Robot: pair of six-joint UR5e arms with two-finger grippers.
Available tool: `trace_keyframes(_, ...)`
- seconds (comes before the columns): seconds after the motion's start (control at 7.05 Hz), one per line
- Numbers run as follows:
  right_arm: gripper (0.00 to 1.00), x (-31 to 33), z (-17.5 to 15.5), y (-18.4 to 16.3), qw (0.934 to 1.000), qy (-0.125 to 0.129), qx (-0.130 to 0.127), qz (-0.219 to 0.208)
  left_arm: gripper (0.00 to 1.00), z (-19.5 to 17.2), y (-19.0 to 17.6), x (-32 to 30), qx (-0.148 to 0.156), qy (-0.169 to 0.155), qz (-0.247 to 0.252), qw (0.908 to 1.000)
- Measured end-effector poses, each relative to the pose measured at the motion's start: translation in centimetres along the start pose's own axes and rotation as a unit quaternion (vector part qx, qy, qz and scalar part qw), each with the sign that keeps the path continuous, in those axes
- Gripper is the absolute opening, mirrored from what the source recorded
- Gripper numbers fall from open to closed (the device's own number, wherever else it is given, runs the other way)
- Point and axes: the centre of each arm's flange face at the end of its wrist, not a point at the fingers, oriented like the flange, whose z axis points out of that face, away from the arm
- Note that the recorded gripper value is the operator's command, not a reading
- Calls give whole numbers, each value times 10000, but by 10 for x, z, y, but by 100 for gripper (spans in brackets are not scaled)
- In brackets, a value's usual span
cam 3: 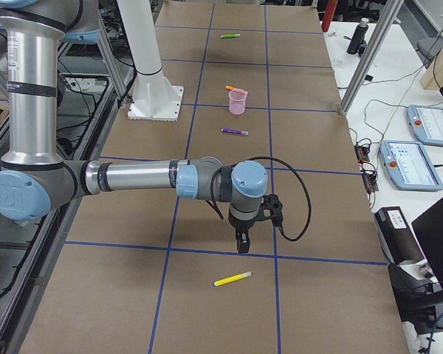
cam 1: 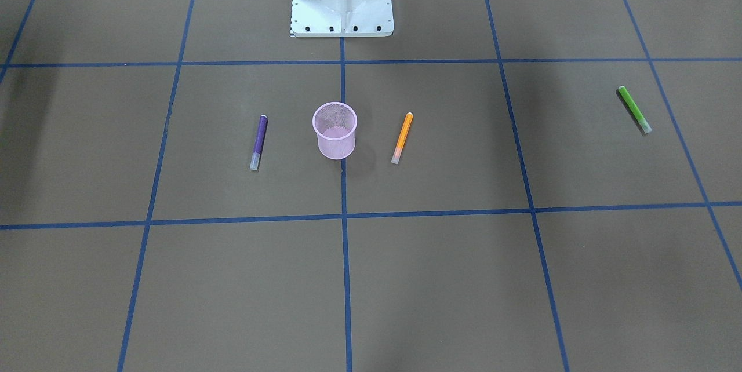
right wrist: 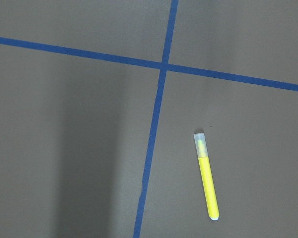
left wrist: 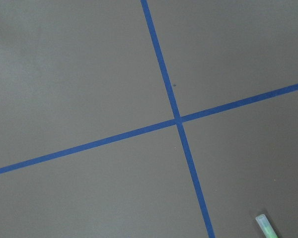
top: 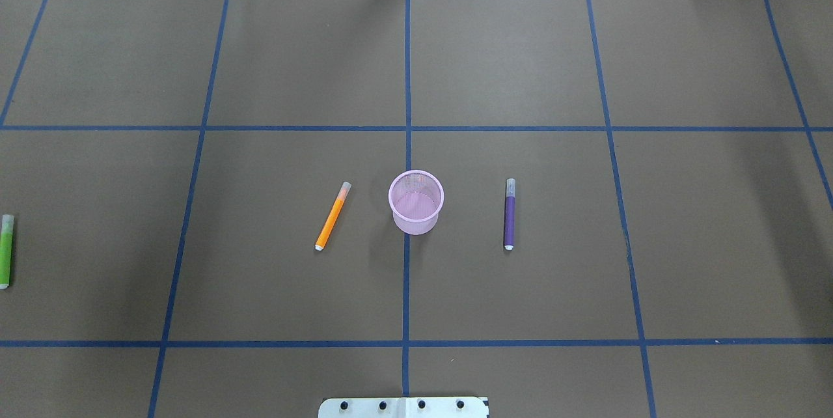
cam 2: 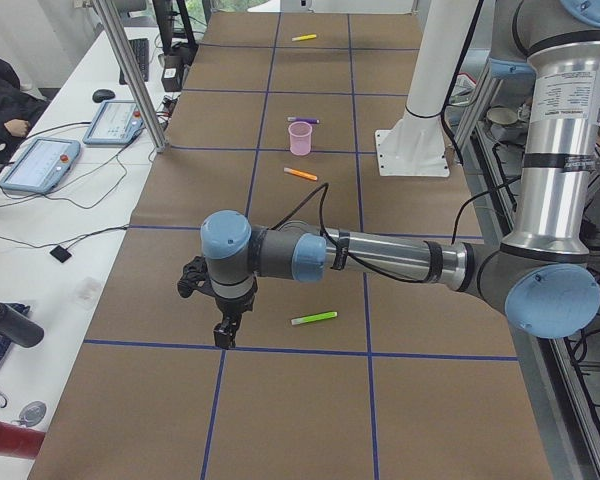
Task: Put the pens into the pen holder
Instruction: 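Lower the left gripper onto the green marker and close on it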
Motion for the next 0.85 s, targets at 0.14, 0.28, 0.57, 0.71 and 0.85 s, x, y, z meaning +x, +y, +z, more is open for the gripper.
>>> trace_keyframes(0.14, 100, -3, -6, -1, 10000, 19, 77, -26, 100, -4, 0, 8, 78, 170, -83, 9998)
trace_keyframes(0.28, 100, -4, -7, 0, 10000, 22, 93, -30, 100, -6, -1, 17, 134, 447, -389, 9982)
trace_keyframes(0.57, 100, 1, -1, 6, 10000, 10, 33, 19, 99, 2, 10, 40, 186, 821, -1300, 9879)
trace_keyframes(0.71, 100, 2, 0, 7, 10000, 3, 17, 25, 99, 18, 19, 55, 257, 791, -1692, 9821)
trace_keyframes(0.85, 100, 3, 1, 7, 10000, -6, 14, 31, 99, 43, 32, 74, 345, 643, -1966, 9778)
